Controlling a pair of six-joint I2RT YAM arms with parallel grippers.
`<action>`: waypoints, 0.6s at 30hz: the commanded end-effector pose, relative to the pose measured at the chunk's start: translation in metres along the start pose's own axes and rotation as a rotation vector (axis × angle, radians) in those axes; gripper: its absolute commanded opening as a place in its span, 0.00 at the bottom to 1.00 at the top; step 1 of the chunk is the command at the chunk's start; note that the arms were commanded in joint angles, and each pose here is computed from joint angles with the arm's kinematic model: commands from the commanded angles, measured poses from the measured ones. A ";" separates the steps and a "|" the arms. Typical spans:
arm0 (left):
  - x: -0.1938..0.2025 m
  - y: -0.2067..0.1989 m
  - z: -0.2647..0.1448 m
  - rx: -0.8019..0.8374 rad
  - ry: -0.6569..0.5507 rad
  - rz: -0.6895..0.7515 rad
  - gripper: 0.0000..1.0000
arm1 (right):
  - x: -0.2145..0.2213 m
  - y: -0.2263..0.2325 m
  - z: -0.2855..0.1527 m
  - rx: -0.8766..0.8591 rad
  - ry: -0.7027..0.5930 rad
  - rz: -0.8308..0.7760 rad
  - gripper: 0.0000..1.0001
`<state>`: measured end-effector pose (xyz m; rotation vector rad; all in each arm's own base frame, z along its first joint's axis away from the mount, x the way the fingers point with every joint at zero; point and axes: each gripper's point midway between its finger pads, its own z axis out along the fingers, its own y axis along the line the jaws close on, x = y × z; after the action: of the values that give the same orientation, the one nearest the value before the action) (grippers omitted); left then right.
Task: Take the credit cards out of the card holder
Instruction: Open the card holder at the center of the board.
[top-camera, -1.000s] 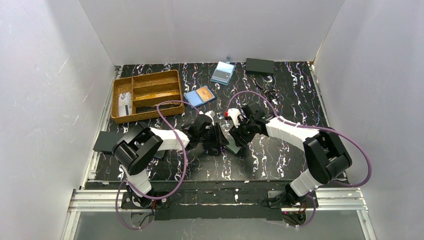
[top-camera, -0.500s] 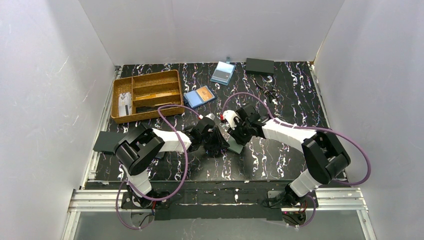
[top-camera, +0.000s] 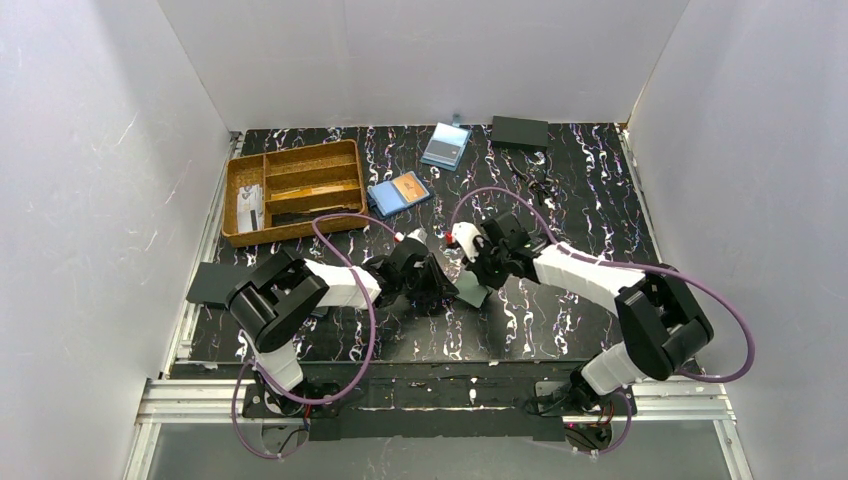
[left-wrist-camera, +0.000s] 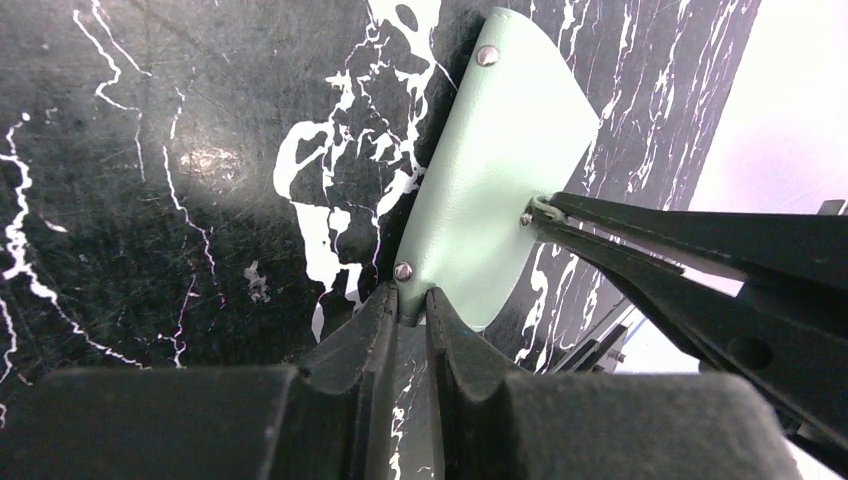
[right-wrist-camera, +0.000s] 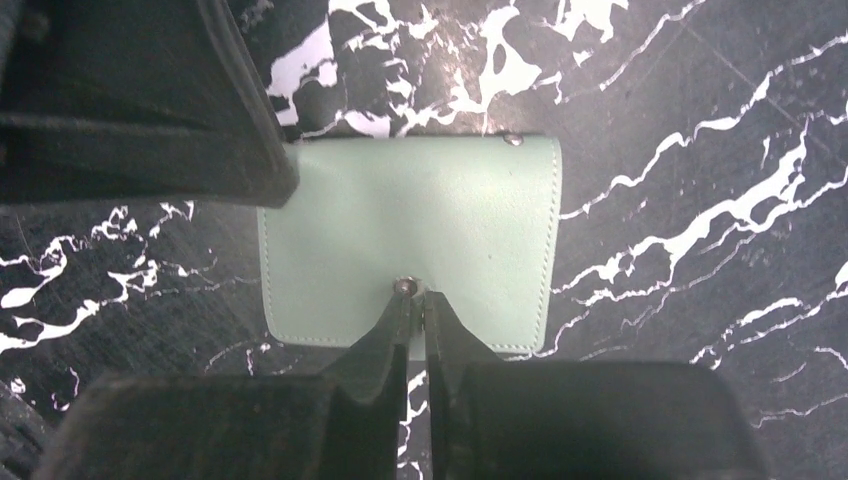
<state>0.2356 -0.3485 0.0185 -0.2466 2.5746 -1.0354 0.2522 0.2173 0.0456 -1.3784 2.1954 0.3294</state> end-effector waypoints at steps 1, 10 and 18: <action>0.035 0.079 -0.010 -0.264 0.064 0.012 0.00 | -0.001 -0.003 -0.015 -0.020 -0.061 0.025 0.07; 0.033 0.065 -0.012 -0.219 0.072 0.040 0.00 | 0.016 -0.014 -0.027 -0.047 -0.129 0.130 0.13; 0.025 0.041 -0.028 -0.137 0.051 0.092 0.10 | 0.047 -0.035 -0.024 -0.014 -0.053 0.237 0.28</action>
<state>0.2260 -0.3408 0.0215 -0.2099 2.5667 -1.0091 0.2479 0.1681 0.0408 -1.1597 2.2872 0.4940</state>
